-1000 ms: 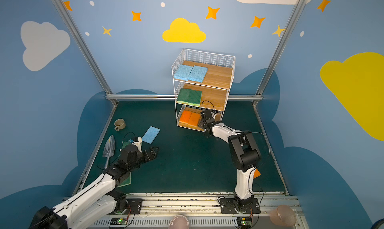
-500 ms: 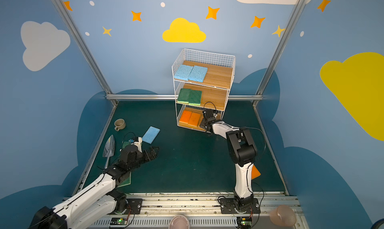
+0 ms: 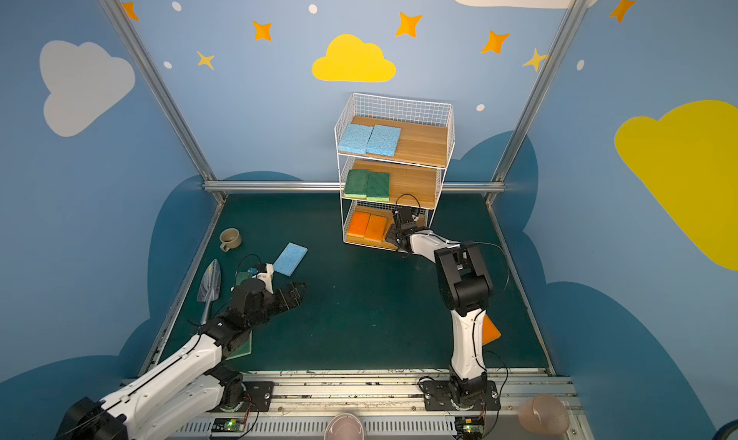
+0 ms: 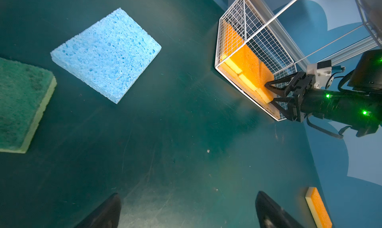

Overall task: Arrange cleaning sponges on a shelf
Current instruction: Move the cleaning sponge to the shelf.

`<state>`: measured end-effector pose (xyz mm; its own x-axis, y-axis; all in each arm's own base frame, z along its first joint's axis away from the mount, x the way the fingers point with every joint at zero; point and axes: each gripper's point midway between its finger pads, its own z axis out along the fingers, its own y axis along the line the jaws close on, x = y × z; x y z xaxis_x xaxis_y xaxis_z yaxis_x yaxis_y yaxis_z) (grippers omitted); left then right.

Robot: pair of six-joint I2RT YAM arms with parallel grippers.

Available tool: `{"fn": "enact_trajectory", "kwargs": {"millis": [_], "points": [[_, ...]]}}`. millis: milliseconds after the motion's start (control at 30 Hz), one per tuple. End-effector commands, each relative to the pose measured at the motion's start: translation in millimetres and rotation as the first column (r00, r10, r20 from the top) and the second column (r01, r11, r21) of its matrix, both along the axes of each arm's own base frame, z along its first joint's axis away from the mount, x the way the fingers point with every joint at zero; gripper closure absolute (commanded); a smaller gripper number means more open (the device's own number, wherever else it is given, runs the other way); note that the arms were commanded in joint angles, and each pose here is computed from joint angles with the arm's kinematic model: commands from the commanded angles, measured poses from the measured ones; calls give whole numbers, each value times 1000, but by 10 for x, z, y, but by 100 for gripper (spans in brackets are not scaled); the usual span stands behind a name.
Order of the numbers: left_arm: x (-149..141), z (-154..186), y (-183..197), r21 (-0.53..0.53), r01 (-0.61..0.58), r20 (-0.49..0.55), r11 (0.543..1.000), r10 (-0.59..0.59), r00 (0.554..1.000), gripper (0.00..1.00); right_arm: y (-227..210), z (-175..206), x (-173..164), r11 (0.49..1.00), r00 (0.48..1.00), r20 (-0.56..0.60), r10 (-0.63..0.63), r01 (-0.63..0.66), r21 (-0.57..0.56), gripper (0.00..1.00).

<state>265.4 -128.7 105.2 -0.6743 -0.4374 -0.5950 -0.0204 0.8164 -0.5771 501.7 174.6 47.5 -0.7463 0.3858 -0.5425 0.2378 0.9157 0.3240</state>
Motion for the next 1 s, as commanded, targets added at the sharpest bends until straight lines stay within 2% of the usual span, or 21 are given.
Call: {"fn": "enact_trajectory", "kwargs": {"millis": [0, 67, 567, 967], "points": [[11, 56, 6, 11, -1, 12, 1000, 1, 1000, 0, -30, -61, 26, 1000, 1000, -27, 6, -7, -13, 41], [11, 54, 1, 12, 0, 12, 1000, 0, 1000, 0, -46, -60, 23, 1000, 1000, -30, 1, -1, -17, 49], [33, 98, -30, 3, 6, 20, 1000, -6, 1000, 0, -170, -35, -139, 999, 998, -63, -4, 2, -35, 76], [42, 97, -69, 1, 12, 19, 1000, -12, 1000, 0, -245, 40, -193, 996, 995, -75, 60, -64, -56, 77]]}}
